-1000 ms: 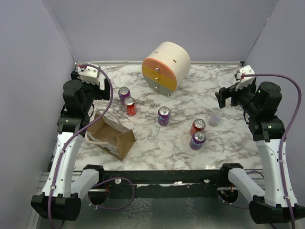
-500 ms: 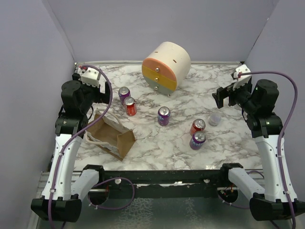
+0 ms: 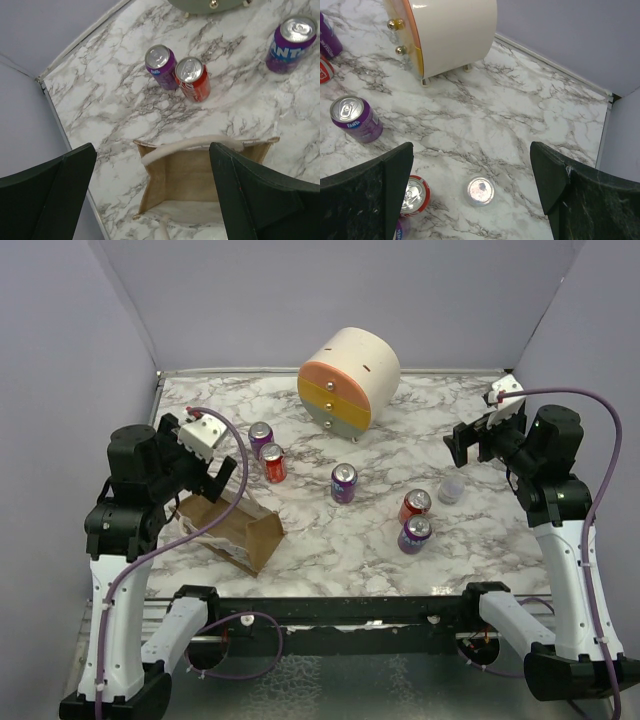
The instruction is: Place the beverage into the canvas bag
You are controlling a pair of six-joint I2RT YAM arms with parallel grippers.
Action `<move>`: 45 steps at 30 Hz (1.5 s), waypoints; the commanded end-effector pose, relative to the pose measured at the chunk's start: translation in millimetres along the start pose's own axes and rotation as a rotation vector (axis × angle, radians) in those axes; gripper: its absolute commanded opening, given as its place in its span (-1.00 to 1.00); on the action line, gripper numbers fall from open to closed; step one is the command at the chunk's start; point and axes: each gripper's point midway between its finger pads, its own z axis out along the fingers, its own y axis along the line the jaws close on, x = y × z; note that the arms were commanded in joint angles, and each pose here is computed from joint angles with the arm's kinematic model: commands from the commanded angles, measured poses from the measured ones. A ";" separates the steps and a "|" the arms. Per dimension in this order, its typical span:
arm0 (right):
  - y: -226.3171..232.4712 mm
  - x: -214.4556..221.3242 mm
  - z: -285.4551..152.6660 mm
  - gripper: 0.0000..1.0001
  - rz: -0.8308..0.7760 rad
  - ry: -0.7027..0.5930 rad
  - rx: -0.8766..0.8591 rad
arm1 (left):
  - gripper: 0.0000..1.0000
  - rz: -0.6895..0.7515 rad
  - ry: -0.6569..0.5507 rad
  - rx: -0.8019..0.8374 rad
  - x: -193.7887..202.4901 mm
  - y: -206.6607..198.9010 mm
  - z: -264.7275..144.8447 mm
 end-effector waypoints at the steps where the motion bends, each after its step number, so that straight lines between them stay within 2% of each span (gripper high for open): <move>1: 6.7 2.7 2.3 0.99 -0.012 -0.002 -0.034 | 0.98 0.135 0.141 0.104 30.8 -17.3 -20.6; 7: 9.0 4.9 3.3 0.99 -0.005 0.001 -0.045 | 0.97 0.213 0.313 0.087 63.7 0.5 -6.9; 11: 9.8 6.6 4.3 0.99 -0.006 0.003 -0.048 | 0.92 0.263 0.375 0.093 77.2 11.1 11.5; 16: 11.3 10.3 5.3 0.99 -0.002 0.007 -0.054 | 0.64 0.308 0.376 0.156 79.4 8.5 30.5; 22: 13.4 13.5 9.1 0.99 -0.004 0.017 -0.075 | 0.11 0.356 0.326 0.293 76.2 -18.0 43.3; 27: 24.5 21.0 14.7 0.99 -0.028 0.036 -0.155 | -0.34 0.304 0.291 0.382 68.8 -41.1 52.0; 30: 32.3 27.0 18.6 0.99 -0.028 0.049 -0.207 | -0.48 0.269 0.280 0.431 64.4 -56.5 57.9; 34: 37.4 36.2 26.3 0.99 -0.015 0.083 -0.253 | -0.55 0.224 0.272 0.473 49.5 -79.8 65.9; 41: 45.6 39.5 32.9 0.99 -0.018 0.084 -0.320 | -1.00 0.104 0.264 0.519 13.5 -121.2 86.4; 45: 53.8 45.9 34.1 0.99 -0.026 0.097 -0.378 | -1.00 0.026 0.259 0.528 -4.5 -137.1 100.1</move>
